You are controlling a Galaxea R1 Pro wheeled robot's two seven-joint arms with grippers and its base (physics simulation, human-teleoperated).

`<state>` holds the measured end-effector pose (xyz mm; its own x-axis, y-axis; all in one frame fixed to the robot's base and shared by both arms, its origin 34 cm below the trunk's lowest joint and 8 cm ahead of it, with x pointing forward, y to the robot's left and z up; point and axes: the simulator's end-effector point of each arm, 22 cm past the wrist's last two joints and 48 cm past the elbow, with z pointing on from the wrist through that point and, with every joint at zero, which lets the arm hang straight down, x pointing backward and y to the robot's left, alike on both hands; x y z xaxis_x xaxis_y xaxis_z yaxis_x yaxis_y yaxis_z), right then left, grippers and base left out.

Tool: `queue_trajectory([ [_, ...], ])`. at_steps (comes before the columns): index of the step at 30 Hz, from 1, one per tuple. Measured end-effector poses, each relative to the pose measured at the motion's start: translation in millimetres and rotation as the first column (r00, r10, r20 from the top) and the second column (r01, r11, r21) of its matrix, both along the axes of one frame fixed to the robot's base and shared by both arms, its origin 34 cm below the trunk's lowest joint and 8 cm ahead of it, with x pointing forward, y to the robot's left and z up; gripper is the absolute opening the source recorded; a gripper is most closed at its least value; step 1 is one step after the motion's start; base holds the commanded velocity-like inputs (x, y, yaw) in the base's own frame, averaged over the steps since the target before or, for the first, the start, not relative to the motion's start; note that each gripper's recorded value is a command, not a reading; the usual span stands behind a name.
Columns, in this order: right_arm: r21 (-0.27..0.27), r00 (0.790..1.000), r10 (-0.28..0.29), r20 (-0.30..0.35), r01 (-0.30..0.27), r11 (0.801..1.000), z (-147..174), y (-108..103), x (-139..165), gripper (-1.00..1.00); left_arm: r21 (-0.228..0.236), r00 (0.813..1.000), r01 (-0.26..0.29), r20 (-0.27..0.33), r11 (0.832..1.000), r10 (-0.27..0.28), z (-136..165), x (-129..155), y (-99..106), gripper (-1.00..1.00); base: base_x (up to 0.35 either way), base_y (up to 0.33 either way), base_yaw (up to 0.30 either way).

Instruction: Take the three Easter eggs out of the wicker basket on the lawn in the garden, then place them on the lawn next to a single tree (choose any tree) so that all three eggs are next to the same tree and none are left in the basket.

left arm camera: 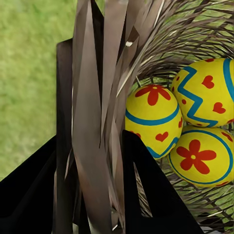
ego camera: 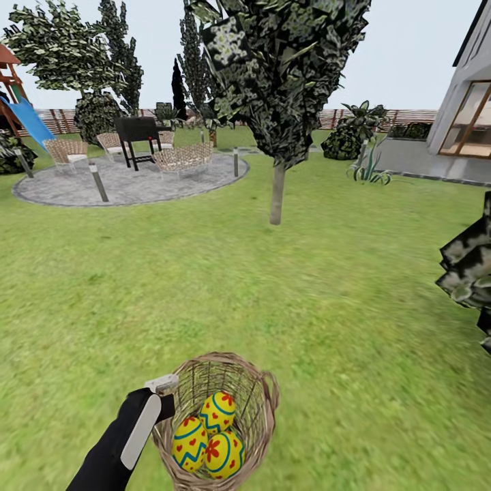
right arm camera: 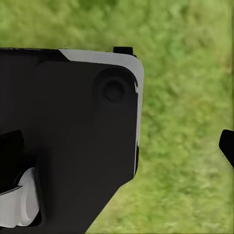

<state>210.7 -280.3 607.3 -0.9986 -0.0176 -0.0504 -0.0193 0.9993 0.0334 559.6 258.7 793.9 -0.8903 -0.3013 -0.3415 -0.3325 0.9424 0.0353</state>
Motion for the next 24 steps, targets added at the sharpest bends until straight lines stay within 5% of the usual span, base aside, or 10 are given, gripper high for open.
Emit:
queue_trajectory([
  [24,0.000,1.000,0.000,-0.002,0.000,1.000,0.0,0.0,-0.8,1.00,-0.001,1.000,-0.002,0.002,1.000,0.002,-0.3,0.2,-0.1,-1.00,0.331,0.000,0.000],
])
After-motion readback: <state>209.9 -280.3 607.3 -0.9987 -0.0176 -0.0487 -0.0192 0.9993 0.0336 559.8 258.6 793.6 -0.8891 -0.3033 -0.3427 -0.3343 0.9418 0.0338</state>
